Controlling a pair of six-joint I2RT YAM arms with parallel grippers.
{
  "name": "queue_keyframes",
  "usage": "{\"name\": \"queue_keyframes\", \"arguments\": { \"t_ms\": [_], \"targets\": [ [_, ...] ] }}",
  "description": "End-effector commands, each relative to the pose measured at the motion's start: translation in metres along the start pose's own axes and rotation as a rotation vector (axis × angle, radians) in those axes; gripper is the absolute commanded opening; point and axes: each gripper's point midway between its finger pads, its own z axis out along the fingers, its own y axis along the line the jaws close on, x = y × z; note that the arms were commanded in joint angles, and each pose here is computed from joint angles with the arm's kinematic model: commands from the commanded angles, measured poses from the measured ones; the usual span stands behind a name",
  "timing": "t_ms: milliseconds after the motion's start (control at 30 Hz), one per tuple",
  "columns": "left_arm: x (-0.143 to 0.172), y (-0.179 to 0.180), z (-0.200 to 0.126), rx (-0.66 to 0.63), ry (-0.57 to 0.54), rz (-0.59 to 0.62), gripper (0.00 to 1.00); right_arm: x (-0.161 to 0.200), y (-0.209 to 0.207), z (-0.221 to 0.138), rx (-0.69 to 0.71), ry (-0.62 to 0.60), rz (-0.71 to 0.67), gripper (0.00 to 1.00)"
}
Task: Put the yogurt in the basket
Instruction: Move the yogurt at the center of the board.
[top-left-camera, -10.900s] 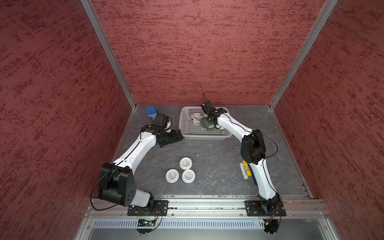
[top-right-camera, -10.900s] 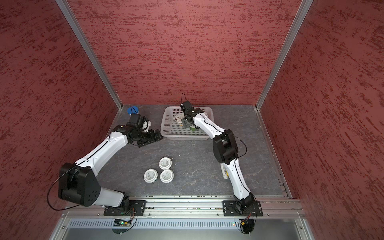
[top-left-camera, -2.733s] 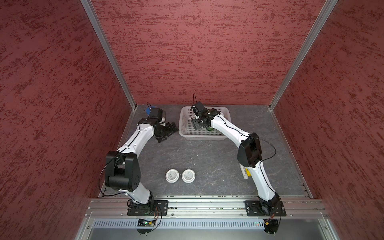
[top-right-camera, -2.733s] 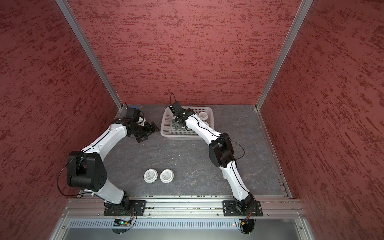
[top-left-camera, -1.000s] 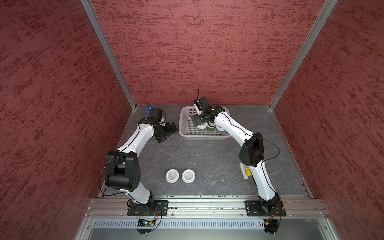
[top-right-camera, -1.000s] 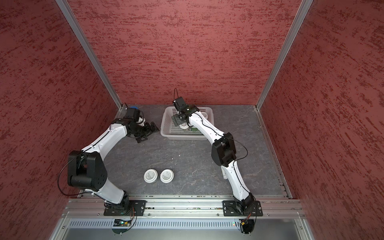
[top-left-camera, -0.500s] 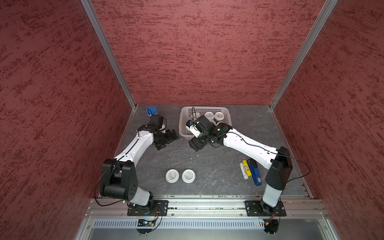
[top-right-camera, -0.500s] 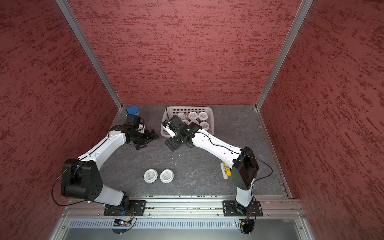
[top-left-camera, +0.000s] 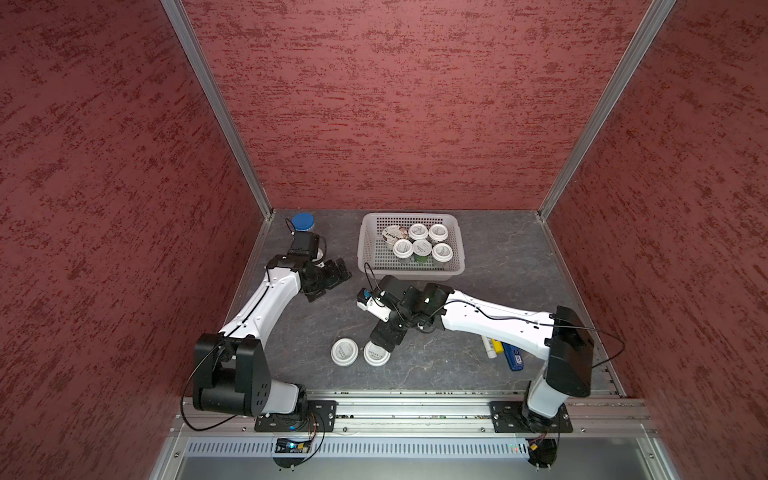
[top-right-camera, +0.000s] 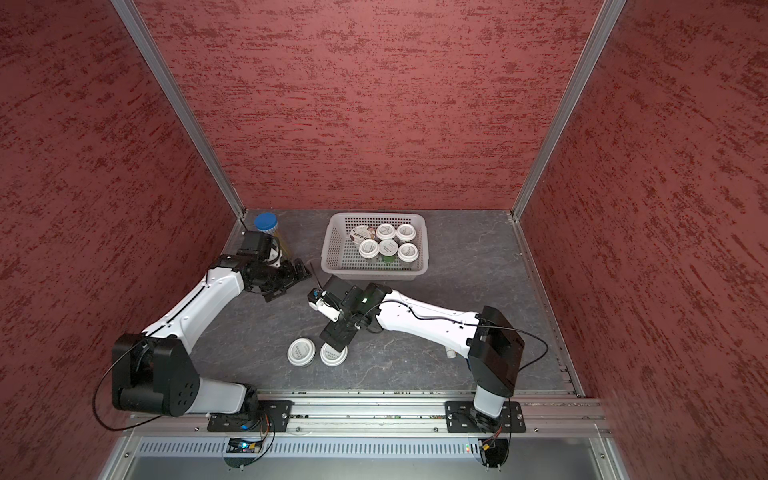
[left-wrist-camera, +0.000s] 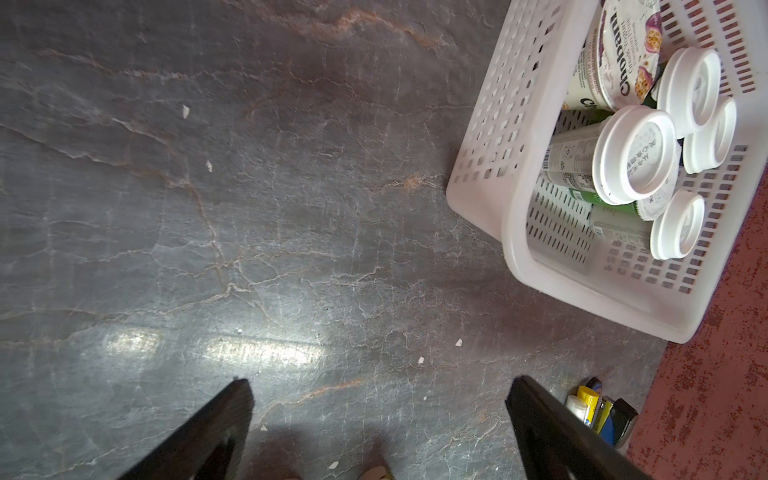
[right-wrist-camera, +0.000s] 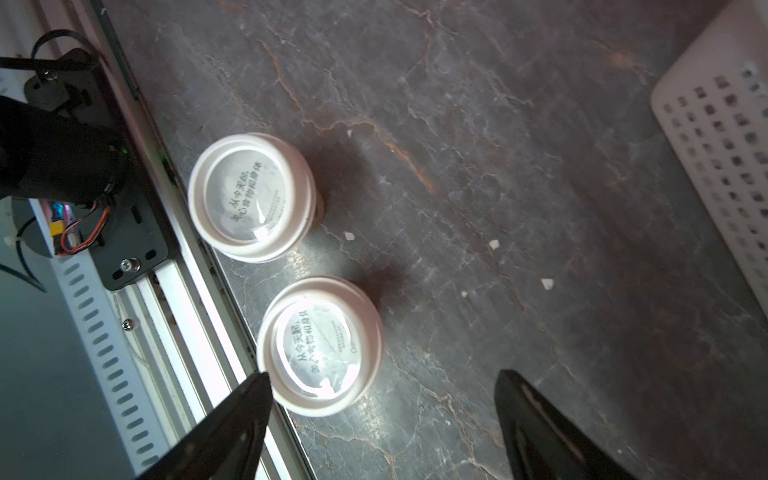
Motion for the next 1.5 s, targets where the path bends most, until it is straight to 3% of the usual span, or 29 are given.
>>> {"name": "queue_keyframes", "arguments": {
  "t_ms": [0,600,733,1100,1467],
  "targets": [
    [0.004,0.004,-0.001,-0.002,-0.003,0.005,1.0,-0.007,0.027,-0.004,-0.056,-0.042,-0.046,0.94],
    [0.009,0.005,0.0,-0.004,0.004,0.008,1.0,0.021,0.027,0.037,0.033,0.062,-0.053,0.94],
    [0.01,0.006,0.0,-0.008,0.003,0.009,0.99,0.021,0.022,0.044,0.059,0.064,-0.055,0.9],
    [0.008,0.006,-0.004,-0.007,-0.004,0.011,1.0,0.022,-0.009,0.044,0.124,0.055,-0.018,0.8],
    [0.006,0.006,-0.001,-0.004,-0.003,0.009,1.0,0.015,-0.017,0.031,0.138,0.029,-0.007,0.82]
  ]
}}
